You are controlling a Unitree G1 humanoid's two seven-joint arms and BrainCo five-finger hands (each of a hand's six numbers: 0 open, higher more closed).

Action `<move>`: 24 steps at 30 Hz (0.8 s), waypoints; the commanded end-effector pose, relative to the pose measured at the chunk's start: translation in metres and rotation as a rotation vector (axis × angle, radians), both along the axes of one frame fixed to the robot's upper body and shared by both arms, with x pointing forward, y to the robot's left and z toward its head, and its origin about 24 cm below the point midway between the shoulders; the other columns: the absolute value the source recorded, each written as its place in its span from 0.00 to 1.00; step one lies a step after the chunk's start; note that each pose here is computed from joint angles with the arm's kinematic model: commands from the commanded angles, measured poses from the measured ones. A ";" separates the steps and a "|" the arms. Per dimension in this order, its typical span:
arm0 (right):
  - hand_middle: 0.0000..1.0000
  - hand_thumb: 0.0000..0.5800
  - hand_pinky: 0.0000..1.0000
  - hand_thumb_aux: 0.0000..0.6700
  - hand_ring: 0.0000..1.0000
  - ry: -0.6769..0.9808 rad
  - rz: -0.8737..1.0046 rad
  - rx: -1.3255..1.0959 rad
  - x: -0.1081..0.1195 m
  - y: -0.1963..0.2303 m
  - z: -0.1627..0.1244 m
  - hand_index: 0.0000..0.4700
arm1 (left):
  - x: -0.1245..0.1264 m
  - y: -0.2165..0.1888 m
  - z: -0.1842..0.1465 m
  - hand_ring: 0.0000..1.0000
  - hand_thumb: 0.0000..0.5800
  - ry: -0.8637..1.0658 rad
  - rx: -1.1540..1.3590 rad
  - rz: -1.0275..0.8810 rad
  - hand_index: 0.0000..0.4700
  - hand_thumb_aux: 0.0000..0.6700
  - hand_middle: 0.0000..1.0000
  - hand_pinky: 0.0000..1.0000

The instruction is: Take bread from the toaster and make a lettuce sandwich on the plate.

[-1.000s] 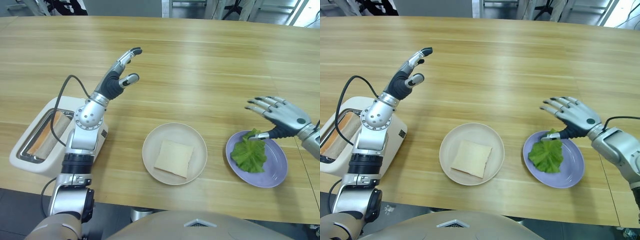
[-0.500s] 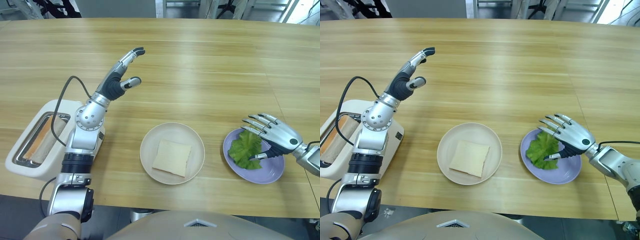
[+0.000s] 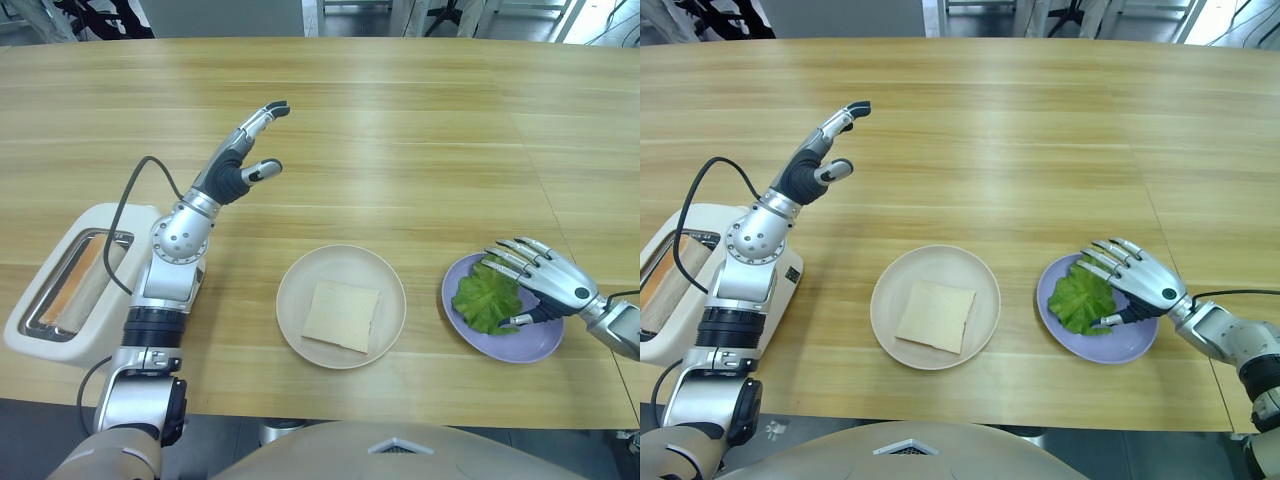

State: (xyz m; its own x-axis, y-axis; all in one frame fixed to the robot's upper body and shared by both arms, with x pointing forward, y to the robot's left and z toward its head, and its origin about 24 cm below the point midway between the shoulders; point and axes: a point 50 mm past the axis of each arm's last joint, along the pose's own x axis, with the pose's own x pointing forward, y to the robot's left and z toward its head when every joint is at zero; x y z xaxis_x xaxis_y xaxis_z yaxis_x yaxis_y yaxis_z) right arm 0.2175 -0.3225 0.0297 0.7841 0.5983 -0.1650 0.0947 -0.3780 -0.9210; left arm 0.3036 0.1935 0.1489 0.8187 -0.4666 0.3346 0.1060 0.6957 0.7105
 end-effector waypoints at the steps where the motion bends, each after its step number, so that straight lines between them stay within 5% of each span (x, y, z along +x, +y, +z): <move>1: 0.00 0.00 0.00 0.00 0.00 0.002 0.020 -0.005 0.003 0.003 -0.003 0.00 | 0.000 -0.001 -0.004 0.00 0.00 0.019 0.028 -0.011 0.00 0.00 0.00 0.00; 16: 0.00 0.02 0.00 0.01 0.00 0.082 0.042 0.005 0.004 0.012 -0.019 0.01 | 0.002 0.002 -0.004 0.00 0.00 0.015 0.039 0.007 0.00 0.00 0.00 0.00; 18: 0.00 0.28 0.00 0.15 0.00 0.085 0.044 0.006 0.005 0.013 -0.020 0.15 | 0.002 0.002 -0.005 0.00 0.00 0.016 0.042 0.009 0.00 0.00 0.00 0.00; 20: 0.00 0.32 0.00 0.18 0.00 0.088 0.044 0.008 0.005 0.013 -0.021 0.17 | 0.002 0.002 -0.005 0.00 0.00 0.016 0.044 0.009 0.00 0.00 0.00 0.00; 21: 0.00 0.38 0.00 0.21 0.00 0.090 0.045 0.010 0.005 0.013 -0.021 0.21 | 0.002 0.002 -0.005 0.00 0.00 0.016 0.044 0.008 0.00 0.00 0.00 0.00; 22: 0.00 0.55 0.00 0.33 0.00 0.091 0.045 0.012 0.005 0.014 -0.021 0.32 | 0.002 0.002 -0.005 0.00 0.00 0.016 0.045 0.008 0.00 0.00 0.00 0.00; 23: 0.00 0.55 0.00 0.33 0.00 0.092 0.046 0.014 0.005 0.014 -0.021 0.32 | 0.002 0.002 -0.005 0.00 0.00 0.016 0.046 0.008 0.00 0.00 0.00 0.00; 24: 0.00 0.76 0.00 0.51 0.00 0.093 0.046 0.015 0.004 0.014 -0.021 0.50 | 0.002 0.001 -0.006 0.00 0.00 0.016 0.048 0.008 0.00 0.00 0.00 0.00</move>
